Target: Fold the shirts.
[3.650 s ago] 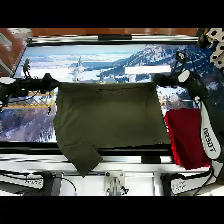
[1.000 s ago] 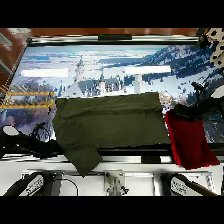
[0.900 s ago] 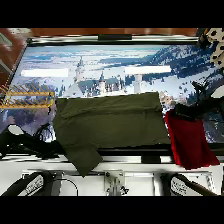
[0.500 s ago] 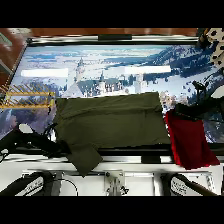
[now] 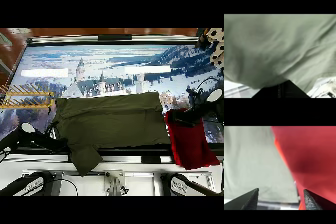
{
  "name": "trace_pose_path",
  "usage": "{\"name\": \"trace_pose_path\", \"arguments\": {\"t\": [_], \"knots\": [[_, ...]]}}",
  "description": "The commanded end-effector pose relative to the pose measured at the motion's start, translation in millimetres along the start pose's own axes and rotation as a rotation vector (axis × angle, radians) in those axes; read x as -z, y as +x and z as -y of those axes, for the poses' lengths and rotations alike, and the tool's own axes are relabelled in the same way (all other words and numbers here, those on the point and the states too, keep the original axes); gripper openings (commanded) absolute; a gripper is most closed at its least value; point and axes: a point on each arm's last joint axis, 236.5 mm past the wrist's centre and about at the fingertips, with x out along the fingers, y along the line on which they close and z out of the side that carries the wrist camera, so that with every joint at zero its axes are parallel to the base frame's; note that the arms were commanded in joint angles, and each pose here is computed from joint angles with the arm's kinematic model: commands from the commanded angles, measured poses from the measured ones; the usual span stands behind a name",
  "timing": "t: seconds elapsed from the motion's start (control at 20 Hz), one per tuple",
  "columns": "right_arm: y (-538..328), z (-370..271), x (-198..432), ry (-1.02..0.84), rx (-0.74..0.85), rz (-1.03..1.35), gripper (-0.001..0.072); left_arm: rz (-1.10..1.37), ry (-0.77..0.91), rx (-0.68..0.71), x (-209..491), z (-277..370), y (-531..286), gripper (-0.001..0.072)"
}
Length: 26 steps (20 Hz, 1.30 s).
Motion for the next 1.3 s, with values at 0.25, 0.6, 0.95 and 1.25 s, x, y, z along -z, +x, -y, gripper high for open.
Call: {"name": "trace_pose_path", "arguments": {"t": [0.25,0.6,0.95,1.25], "knots": [[38,-9,51,0.032,-0.08,-0.174,0.069,0.018,0.097,0.037,9,19,-13,0.0032],[48,7,55,0.022,-0.025,-0.194,0.0572,0.043,0.113,0.025,9,20,-18,0.0031],[71,15,56,0.061,-0.032,-0.255,0.0629,0.03,0.117,0.029,12,21,-19,0.0031],[81,3,50,0.085,-0.099,-0.25,0.0559,0.115,0.176,0.017,-14,36,-45,0.0031]]}}
